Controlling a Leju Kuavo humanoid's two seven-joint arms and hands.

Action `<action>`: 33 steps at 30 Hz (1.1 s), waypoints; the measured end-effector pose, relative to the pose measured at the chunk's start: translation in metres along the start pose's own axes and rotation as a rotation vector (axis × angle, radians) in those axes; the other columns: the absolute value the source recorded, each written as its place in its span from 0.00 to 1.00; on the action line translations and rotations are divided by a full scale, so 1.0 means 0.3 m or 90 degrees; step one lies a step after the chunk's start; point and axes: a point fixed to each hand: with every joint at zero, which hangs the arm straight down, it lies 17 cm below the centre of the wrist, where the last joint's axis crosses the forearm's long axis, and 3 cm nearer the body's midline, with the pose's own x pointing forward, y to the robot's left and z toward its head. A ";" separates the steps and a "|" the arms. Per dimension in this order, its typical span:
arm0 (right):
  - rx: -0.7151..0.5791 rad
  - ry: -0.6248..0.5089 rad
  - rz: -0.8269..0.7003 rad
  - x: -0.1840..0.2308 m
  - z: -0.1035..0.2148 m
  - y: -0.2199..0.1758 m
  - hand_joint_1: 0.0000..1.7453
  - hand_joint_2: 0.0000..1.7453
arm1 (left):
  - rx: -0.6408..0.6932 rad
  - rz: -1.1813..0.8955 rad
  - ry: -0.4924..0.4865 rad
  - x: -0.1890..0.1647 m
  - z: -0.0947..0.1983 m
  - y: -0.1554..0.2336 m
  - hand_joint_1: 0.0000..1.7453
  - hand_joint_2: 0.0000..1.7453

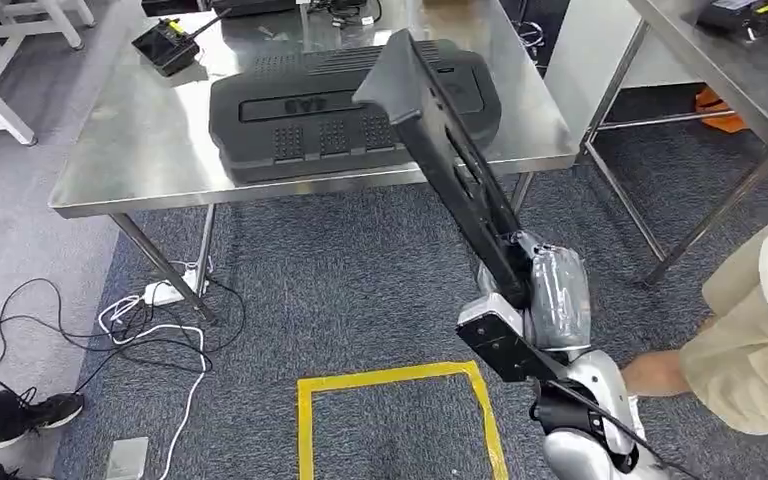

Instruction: Take the parts from the cabinet and place them on the table.

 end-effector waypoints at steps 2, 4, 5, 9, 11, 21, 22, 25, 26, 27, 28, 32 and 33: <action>0.001 0.002 0.001 -0.003 0.004 0.002 1.00 1.00 | -0.001 -0.003 0.002 0.000 -0.001 -0.001 0.00 1.00; 0.001 0.003 0.002 -0.004 0.006 0.002 1.00 1.00 | -0.001 -0.004 0.003 0.001 -0.002 -0.001 0.00 1.00; 0.001 0.003 0.002 -0.004 0.005 0.002 1.00 1.00 | -0.001 -0.004 0.002 0.006 -0.004 -0.001 0.00 1.00; 0.001 0.005 0.003 -0.007 0.008 0.002 1.00 1.00 | -0.001 -0.004 0.003 0.008 -0.005 -0.001 0.00 1.00; -0.001 0.003 0.003 -0.005 0.006 -0.001 1.00 1.00 | -0.001 -0.004 0.000 0.017 -0.008 0.000 0.00 1.00; 0.001 0.008 0.003 -0.012 0.014 0.002 1.00 1.00 | -0.001 -0.004 0.000 0.019 -0.009 0.000 0.00 1.00; 0.002 0.009 0.003 -0.013 0.015 0.002 1.00 1.00 | -0.002 -0.004 0.000 0.018 -0.008 -0.001 0.00 1.00; 0.000 0.008 0.003 -0.012 0.013 0.000 1.00 1.00 | -0.002 -0.004 -0.001 0.020 -0.009 -0.001 0.00 1.00; 0.000 0.008 0.003 -0.010 0.012 -0.001 1.00 1.00 | -0.002 -0.005 -0.001 0.021 -0.010 0.000 0.00 1.00; -0.001 0.007 0.002 -0.010 0.012 -0.002 1.00 1.00 | -0.002 -0.004 -0.001 0.021 -0.010 -0.001 0.00 1.00; -0.001 0.007 0.002 -0.010 0.012 -0.002 1.00 1.00 | -0.002 -0.005 -0.001 0.019 -0.009 -0.001 0.00 1.00; -0.001 0.008 0.003 -0.011 0.012 -0.002 1.00 1.00 | -0.002 -0.005 0.001 0.014 -0.007 -0.001 0.00 1.00; -0.001 0.008 0.003 -0.011 0.012 -0.002 1.00 1.00 | -0.002 -0.005 0.000 0.015 -0.008 -0.001 0.00 1.00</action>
